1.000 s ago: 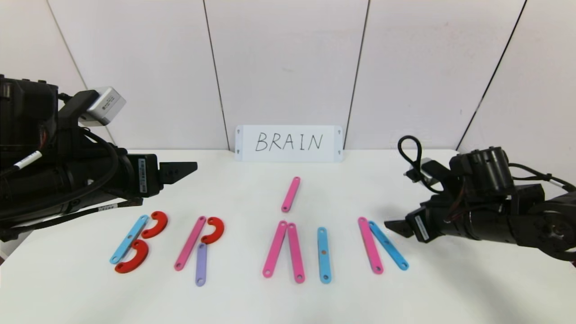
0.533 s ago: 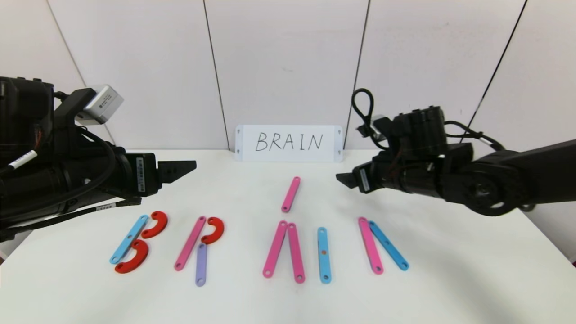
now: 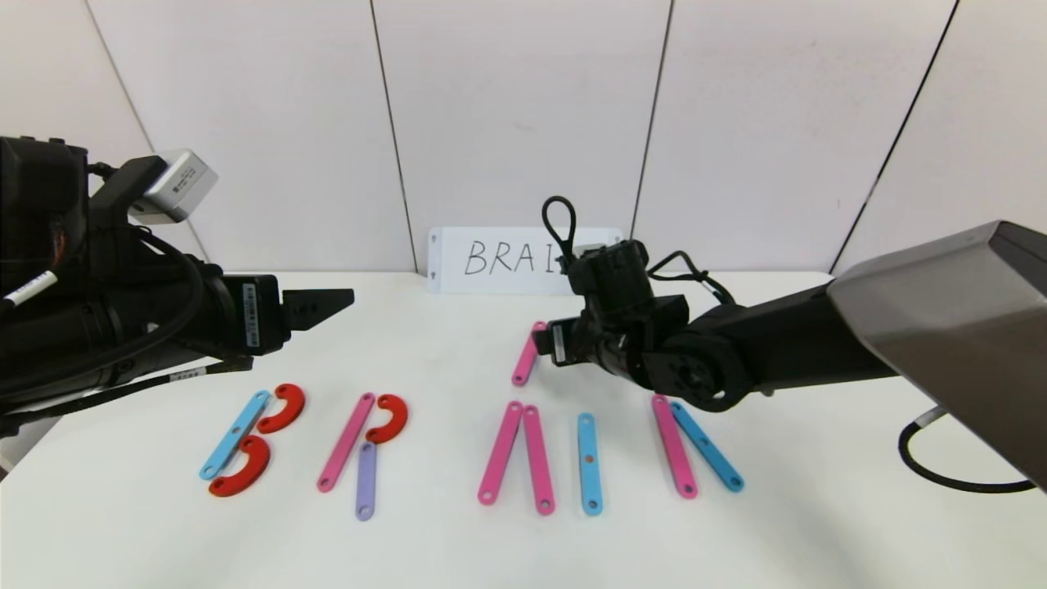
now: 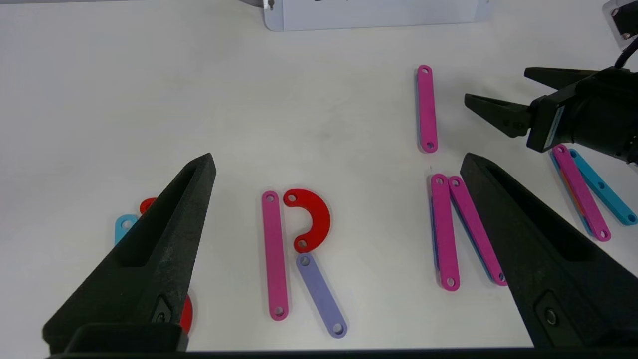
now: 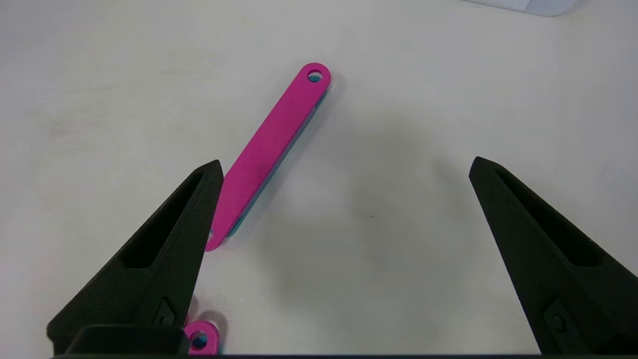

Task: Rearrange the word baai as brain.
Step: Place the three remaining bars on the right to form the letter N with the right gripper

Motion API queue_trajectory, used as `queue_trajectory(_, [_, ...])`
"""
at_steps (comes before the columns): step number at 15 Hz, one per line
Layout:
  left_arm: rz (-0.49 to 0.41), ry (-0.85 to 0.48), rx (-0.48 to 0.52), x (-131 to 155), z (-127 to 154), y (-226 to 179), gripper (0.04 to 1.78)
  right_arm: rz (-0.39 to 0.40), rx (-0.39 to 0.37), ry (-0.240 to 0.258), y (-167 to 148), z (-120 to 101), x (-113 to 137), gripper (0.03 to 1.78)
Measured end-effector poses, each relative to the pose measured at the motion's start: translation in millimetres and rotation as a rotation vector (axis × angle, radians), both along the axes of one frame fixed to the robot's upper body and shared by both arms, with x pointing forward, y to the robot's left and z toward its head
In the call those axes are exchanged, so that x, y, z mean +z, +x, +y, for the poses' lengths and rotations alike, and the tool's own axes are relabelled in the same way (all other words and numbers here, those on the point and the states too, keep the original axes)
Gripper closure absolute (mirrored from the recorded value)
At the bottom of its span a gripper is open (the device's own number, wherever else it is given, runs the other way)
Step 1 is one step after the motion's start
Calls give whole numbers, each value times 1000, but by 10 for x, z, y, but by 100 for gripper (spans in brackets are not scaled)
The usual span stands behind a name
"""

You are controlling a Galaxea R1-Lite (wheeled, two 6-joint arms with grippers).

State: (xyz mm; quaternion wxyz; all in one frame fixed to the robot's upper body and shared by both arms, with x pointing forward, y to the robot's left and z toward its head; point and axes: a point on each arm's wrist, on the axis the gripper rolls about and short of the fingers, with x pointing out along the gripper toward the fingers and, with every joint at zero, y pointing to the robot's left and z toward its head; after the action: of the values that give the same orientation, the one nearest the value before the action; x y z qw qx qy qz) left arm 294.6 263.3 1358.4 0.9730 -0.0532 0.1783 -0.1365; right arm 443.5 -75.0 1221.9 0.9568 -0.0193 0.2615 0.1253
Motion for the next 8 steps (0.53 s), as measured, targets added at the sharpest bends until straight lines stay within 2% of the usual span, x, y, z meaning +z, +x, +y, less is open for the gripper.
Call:
queue_trajectory(3, [-2,-1,0,5,2,-6,10,-9,3,-4,67,130,-17,8])
queue_trajectory(8, [-9,13,-5,9,9,-26,10,9,1,-49,119,376,-67,8])
